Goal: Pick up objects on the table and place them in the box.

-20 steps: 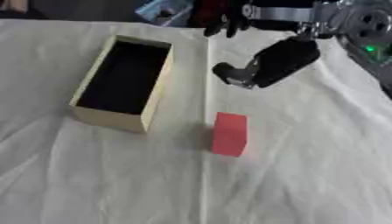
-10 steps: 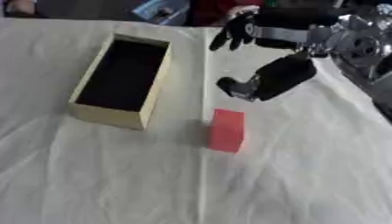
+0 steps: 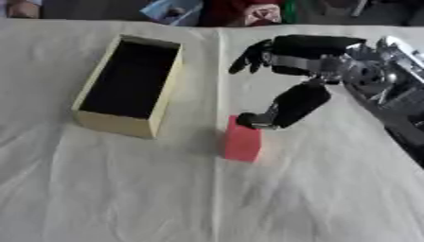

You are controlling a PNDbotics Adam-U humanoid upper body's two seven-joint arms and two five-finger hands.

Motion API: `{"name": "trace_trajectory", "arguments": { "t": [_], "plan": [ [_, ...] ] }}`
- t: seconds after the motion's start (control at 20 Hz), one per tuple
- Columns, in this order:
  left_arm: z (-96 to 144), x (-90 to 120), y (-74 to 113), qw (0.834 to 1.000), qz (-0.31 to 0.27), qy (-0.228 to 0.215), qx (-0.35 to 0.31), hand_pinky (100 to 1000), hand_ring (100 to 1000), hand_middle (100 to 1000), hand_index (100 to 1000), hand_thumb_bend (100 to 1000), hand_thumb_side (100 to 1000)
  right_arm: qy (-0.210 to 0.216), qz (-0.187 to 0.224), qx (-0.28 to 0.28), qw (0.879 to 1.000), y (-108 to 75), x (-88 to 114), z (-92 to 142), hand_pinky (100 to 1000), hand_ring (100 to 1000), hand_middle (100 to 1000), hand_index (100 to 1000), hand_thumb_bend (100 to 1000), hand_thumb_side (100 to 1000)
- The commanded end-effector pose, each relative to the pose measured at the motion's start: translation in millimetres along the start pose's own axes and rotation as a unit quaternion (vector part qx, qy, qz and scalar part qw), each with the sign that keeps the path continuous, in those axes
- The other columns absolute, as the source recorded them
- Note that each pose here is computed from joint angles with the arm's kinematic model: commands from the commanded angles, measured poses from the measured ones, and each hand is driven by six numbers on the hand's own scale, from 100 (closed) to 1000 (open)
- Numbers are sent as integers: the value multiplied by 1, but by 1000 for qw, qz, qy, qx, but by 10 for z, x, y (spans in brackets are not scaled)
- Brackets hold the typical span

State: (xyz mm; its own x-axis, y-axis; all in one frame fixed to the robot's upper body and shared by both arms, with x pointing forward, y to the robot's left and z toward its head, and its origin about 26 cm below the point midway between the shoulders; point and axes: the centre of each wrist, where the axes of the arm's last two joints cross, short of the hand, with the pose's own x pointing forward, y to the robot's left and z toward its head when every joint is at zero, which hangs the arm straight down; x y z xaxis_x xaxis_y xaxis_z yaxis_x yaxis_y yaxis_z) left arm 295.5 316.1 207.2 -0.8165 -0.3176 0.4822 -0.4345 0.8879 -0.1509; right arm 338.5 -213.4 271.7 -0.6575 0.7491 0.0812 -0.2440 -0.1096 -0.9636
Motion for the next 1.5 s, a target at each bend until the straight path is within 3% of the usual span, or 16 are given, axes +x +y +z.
{"name": "trace_trajectory", "arguments": {
  "t": [0.05,0.55,1.5],
  "plan": [
    [-67,68,-4,1000,3,-17,-8,568,553,520,651,227,100,16,-1,-1,1000,6,-57,10,855,847,847,909,382,503],
    [-61,67,-14,1000,5,-15,-8,568,553,520,650,222,100,38,-42,26,998,238,-134,-118,868,895,847,931,388,516],
    [-53,65,-22,1000,8,-13,-9,567,553,521,649,216,100,47,-66,48,995,499,-161,-218,871,902,849,936,415,515]
  ]
}}
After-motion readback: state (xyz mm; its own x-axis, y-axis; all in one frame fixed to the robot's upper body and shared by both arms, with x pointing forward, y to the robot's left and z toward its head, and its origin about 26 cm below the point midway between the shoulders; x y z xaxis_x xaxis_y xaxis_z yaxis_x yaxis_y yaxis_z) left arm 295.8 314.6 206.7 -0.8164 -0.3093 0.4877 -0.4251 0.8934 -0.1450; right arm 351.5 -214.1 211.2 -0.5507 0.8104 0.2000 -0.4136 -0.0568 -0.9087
